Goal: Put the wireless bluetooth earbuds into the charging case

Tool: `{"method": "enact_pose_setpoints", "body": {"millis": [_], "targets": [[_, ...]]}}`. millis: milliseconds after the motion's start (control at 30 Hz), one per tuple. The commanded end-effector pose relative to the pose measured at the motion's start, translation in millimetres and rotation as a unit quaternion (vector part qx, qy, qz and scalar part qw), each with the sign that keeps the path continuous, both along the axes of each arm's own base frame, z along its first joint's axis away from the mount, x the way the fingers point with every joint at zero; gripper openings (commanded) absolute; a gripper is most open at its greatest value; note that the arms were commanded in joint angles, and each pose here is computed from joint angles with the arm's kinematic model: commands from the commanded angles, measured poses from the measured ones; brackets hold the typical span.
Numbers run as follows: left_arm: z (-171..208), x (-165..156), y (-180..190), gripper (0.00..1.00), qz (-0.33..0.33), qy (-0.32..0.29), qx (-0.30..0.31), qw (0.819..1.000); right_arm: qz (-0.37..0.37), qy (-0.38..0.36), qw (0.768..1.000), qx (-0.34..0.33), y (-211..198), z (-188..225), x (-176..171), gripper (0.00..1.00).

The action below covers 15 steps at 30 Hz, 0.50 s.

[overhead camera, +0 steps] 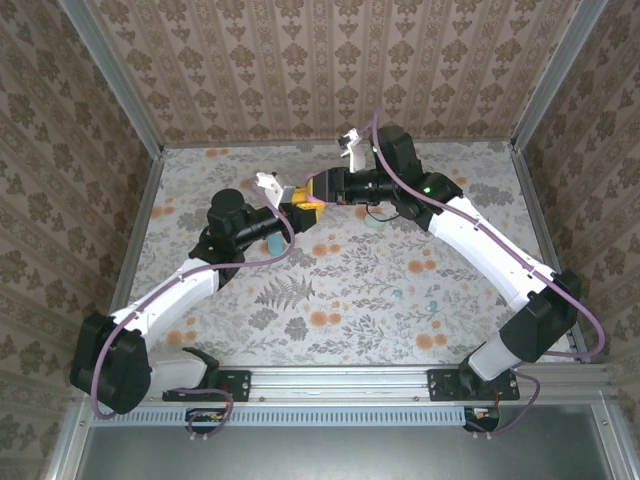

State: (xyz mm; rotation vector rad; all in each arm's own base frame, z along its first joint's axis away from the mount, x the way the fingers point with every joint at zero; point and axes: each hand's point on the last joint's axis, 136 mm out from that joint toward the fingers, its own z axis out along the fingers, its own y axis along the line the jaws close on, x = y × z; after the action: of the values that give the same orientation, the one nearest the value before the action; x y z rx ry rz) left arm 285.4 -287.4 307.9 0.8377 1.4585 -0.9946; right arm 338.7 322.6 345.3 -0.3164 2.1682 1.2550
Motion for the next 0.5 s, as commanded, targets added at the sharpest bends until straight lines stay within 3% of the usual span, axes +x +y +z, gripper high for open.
{"method": "enact_pose_setpoints", "body": {"millis": [0,467], "targets": [[27.2,-6.5,-0.5,0.27,-0.012,-0.047,-0.022,0.999,-0.021,-0.022,1.000,0.005,-5.4,13.7,4.2,0.34],[27.9,-6.8,-0.3,0.27,-0.012,-0.047,-0.023,0.999,-0.039,-0.029,0.999,0.010,-9.3,15.4,7.5,0.34]]}}
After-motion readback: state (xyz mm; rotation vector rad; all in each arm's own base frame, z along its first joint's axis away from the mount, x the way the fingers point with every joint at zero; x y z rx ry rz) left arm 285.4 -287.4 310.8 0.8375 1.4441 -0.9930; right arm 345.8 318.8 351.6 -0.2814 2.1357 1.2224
